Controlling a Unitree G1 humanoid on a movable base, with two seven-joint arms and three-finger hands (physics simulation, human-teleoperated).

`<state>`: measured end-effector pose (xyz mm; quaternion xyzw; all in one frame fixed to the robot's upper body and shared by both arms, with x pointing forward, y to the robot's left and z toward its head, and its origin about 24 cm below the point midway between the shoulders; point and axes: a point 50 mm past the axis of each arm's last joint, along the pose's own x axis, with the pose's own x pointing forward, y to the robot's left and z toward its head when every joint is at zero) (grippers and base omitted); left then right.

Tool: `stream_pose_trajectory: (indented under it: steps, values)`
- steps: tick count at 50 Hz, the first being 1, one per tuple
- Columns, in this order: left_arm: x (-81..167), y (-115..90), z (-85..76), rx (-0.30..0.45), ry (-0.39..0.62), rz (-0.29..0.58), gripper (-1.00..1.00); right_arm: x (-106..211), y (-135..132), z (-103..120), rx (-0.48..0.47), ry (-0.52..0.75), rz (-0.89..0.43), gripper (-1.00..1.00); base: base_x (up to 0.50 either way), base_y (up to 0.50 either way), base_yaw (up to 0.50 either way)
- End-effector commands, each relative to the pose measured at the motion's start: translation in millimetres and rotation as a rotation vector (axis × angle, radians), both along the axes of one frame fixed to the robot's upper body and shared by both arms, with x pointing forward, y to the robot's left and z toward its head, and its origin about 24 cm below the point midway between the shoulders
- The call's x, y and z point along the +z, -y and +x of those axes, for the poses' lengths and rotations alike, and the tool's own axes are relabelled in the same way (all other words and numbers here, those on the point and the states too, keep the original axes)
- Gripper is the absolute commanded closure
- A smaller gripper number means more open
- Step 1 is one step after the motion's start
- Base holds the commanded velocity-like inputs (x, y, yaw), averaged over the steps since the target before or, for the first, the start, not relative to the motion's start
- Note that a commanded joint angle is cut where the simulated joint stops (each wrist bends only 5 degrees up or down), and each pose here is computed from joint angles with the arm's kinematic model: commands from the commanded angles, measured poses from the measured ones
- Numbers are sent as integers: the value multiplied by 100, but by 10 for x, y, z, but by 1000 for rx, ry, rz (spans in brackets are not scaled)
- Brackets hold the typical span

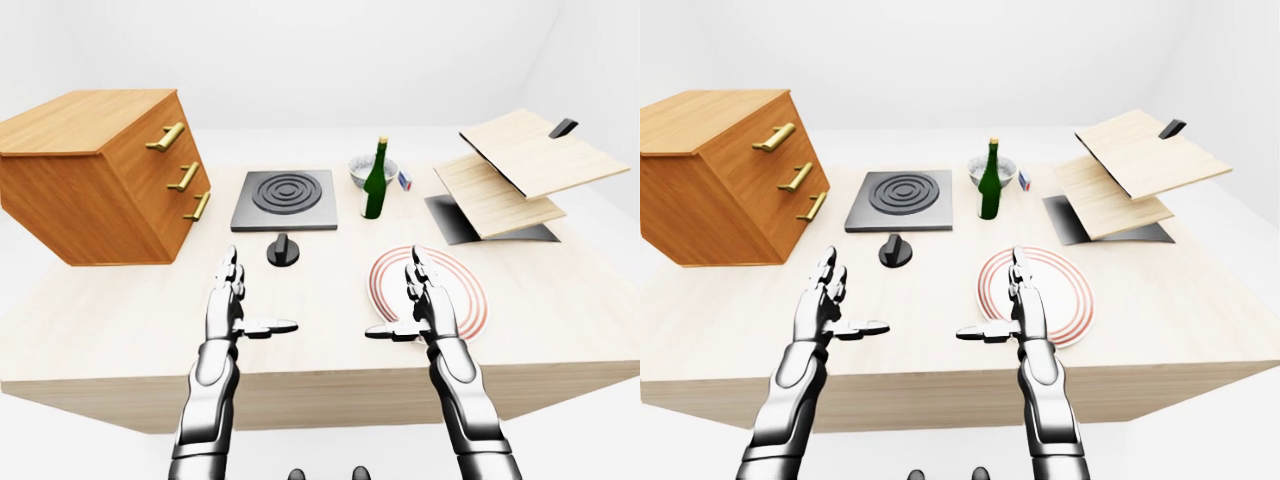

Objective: Turn on the stove.

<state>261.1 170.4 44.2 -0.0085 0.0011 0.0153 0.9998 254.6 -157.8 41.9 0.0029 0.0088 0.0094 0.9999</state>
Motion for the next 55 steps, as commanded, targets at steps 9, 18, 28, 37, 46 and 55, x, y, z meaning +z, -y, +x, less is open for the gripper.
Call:
stream_pose_trajectory:
  steps: [9,18,28,37,46,55]
  values:
    - [-42,-95,137,31,-17,-13,-100,0,0,3,8,6,3,-100,35,0,0]
    - [-25,-83,102,26,-12,-12,-100,-2,-3,-6,8,8,1,-100,36,0,0]
    - [-37,-69,103,22,-15,-9,-100,1,5,-7,-2,22,15,-100,22,0,0]
    - [-61,-39,103,15,-19,-4,-100,4,12,-17,-16,34,1,-100,0,0,0]
    - [-181,21,162,2,-47,14,-100,9,27,2,-22,18,12,-100,0,0,0]
    - [-344,133,188,-24,-106,34,-100,18,31,5,-15,19,21,-100,0,0,0]
